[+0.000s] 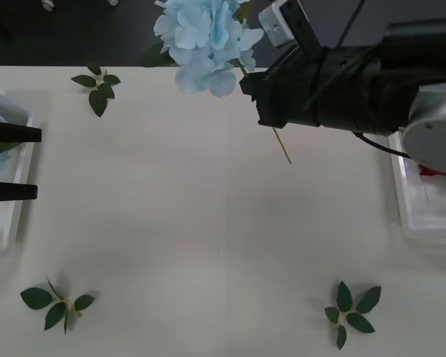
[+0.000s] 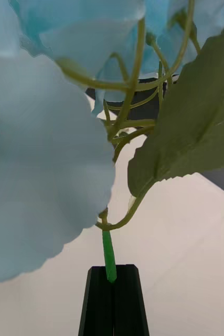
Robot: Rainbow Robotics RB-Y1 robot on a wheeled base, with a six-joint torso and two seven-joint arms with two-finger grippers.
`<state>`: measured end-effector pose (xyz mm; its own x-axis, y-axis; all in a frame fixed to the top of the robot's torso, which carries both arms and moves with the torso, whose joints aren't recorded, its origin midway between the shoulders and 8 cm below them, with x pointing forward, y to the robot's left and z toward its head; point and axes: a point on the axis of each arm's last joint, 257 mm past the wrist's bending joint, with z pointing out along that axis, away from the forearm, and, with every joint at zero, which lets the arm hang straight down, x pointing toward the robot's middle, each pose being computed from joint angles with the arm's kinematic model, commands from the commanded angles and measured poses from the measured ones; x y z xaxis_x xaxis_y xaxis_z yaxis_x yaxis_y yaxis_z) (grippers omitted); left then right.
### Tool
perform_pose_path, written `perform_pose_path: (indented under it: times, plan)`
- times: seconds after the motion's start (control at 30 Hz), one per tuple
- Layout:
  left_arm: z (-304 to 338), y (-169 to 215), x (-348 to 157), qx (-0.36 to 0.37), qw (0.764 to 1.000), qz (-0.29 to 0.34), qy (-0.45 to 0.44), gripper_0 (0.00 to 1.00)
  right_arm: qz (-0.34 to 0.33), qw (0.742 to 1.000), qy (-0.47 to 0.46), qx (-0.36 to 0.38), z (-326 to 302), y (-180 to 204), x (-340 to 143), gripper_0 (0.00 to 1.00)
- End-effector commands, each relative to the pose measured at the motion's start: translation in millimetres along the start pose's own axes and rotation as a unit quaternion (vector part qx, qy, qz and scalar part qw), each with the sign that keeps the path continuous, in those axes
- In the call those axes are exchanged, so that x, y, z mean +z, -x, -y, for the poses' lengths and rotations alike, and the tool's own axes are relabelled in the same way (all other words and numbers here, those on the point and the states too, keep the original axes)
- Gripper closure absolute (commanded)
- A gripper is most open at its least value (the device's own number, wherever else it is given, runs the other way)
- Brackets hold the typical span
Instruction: Put the red flowers into the right box and the blue flowers into the left box
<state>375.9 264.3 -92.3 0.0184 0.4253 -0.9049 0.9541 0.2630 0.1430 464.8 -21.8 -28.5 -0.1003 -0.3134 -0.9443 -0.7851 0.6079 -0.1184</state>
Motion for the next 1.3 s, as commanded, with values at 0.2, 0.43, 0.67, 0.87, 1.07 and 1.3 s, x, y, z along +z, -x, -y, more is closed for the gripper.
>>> perform_pose_path:
  times: [0.2,0.43,0.67,0.87,1.07,1.3]
  plan:
    - [3,4,-1,-0.001,1.000,0.004,0.000,0.00,0.151,0.986,0.053,-0.055,-48,21,-17,1.00]
    - [3,4,-1,-0.001,1.000,0.004,0.000,0.00,0.173,0.978,0.101,-0.052,-95,19,-12,1.00]
    - [18,-9,12,-0.030,0.999,0.020,-0.024,0.00,0.186,0.972,0.135,-0.054,-127,31,-4,1.00]
    - [21,-12,12,-0.038,0.999,0.024,-0.025,0.00,0.202,0.966,0.153,-0.056,-145,48,5,1.00]
    - [29,-22,18,-0.083,0.994,0.057,-0.049,0.00,0.202,0.961,0.175,-0.069,-165,57,22,1.00]
    - [36,-34,31,-0.148,0.980,0.100,-0.087,0.00,0.204,0.958,0.185,-0.075,-174,68,38,1.00]
